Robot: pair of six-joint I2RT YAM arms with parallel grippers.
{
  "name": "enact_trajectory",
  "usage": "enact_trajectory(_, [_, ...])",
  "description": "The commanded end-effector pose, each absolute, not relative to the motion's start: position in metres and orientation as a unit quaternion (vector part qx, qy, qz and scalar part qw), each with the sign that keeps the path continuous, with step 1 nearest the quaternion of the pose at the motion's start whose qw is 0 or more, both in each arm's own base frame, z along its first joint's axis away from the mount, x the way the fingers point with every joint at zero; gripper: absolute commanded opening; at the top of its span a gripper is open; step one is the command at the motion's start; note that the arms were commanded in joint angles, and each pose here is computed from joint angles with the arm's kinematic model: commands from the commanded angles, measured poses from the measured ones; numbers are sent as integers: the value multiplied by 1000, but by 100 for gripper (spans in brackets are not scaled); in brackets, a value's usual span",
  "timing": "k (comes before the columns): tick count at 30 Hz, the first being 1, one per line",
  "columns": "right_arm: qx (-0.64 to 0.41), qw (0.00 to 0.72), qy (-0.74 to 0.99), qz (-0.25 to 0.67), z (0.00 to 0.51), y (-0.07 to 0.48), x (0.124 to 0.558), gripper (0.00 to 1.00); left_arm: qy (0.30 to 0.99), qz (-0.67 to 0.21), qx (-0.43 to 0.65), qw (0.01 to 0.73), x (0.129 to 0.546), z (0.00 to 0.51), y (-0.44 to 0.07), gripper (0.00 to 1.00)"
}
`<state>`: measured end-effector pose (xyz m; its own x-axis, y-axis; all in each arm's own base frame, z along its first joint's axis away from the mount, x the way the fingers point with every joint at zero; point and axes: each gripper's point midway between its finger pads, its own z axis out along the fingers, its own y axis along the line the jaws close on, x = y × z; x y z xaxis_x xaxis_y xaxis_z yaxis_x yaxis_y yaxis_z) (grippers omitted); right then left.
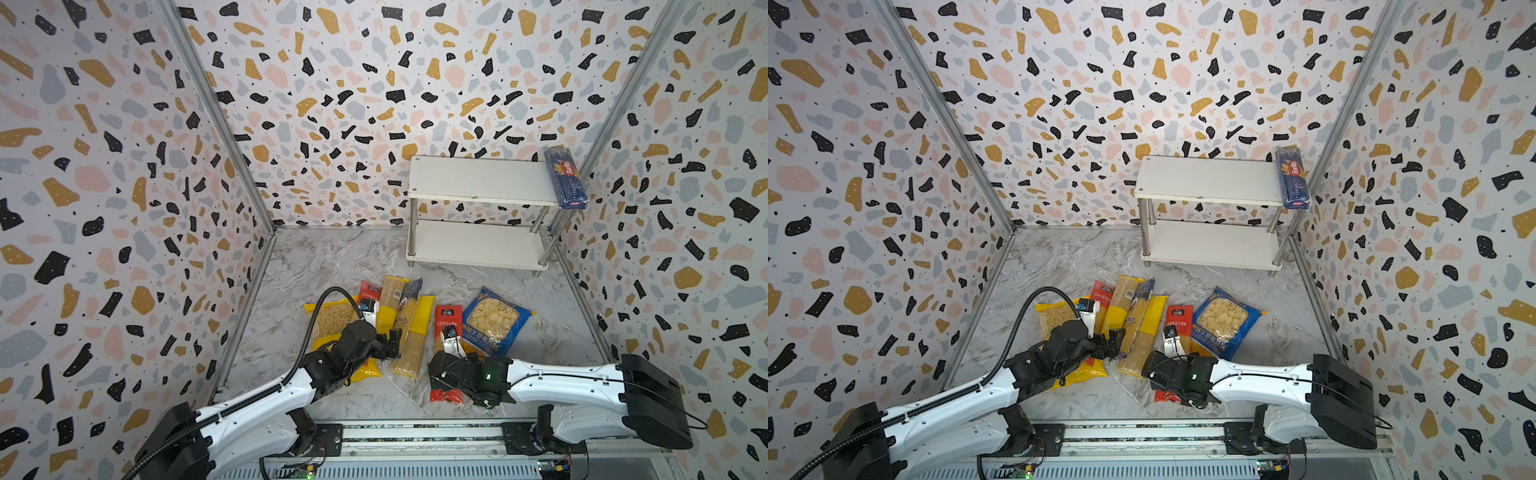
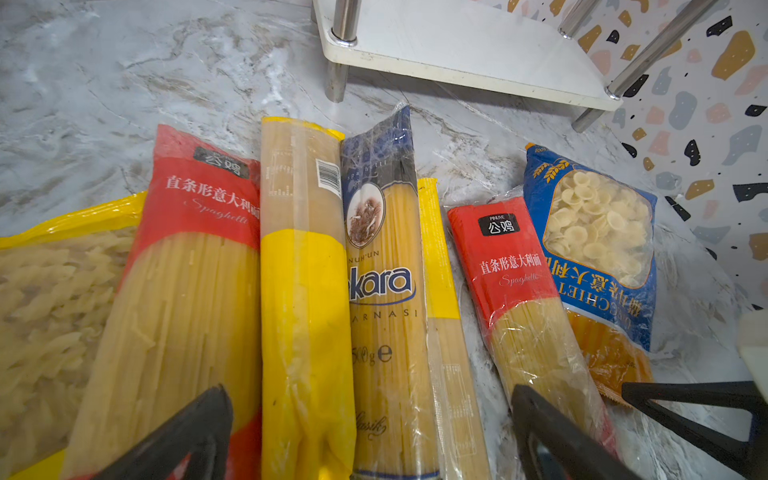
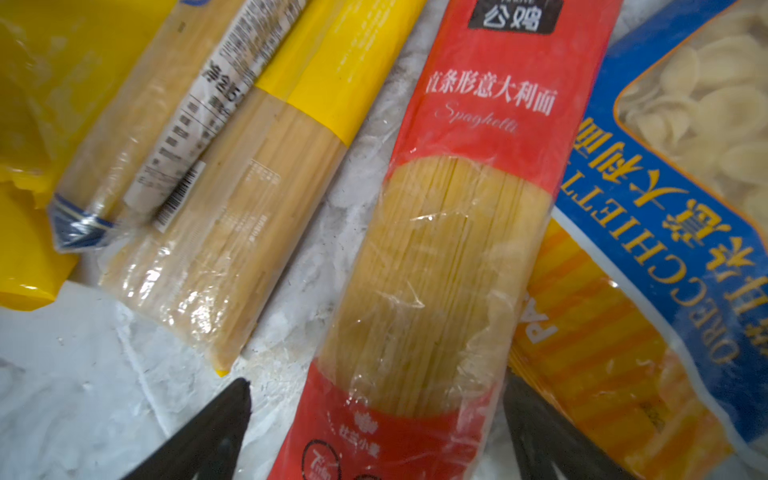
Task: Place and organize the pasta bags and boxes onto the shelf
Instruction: 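Move the right gripper back down to the red-labelled spaghetti pack, then grasp the red-labelled spaghetti with the right gripper while the left reaches nearby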
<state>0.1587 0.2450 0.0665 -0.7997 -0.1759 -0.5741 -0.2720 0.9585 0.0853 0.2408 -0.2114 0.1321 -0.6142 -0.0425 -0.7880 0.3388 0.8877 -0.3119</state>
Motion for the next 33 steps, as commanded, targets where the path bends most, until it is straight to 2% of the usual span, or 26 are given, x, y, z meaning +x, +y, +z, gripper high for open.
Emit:
enact_trajectory(1, [-92,275,955,68,52,238,154,96,855,-242,90,450,242,142,-224,99])
enact_trajectory(14, [-86,232,969,-7,5,231,150,96,844,-226,126,469,245,167,-238,99])
enact_trajectory(17, [-88,218,972,-15,-6,231,149,92,844,-223,125,472,245,170,-237,99])
enact_trajectory(19, [-87,209,974,-17,-12,230,147,85,845,-219,125,473,246,171,-236,99])
enact_trajectory(21, [-82,197,977,-21,-19,226,146,67,844,-217,128,474,245,174,-235,99])
enact_trajectory(24, [-77,181,980,-11,-26,221,144,49,839,-205,136,485,246,185,-231,99])
enact_trajectory(29, [-78,183,979,32,-18,228,143,33,822,-189,158,514,250,219,-230,100])
enact_trajectory(33, [-91,205,971,84,9,245,148,25,808,-190,174,529,254,247,-237,100])
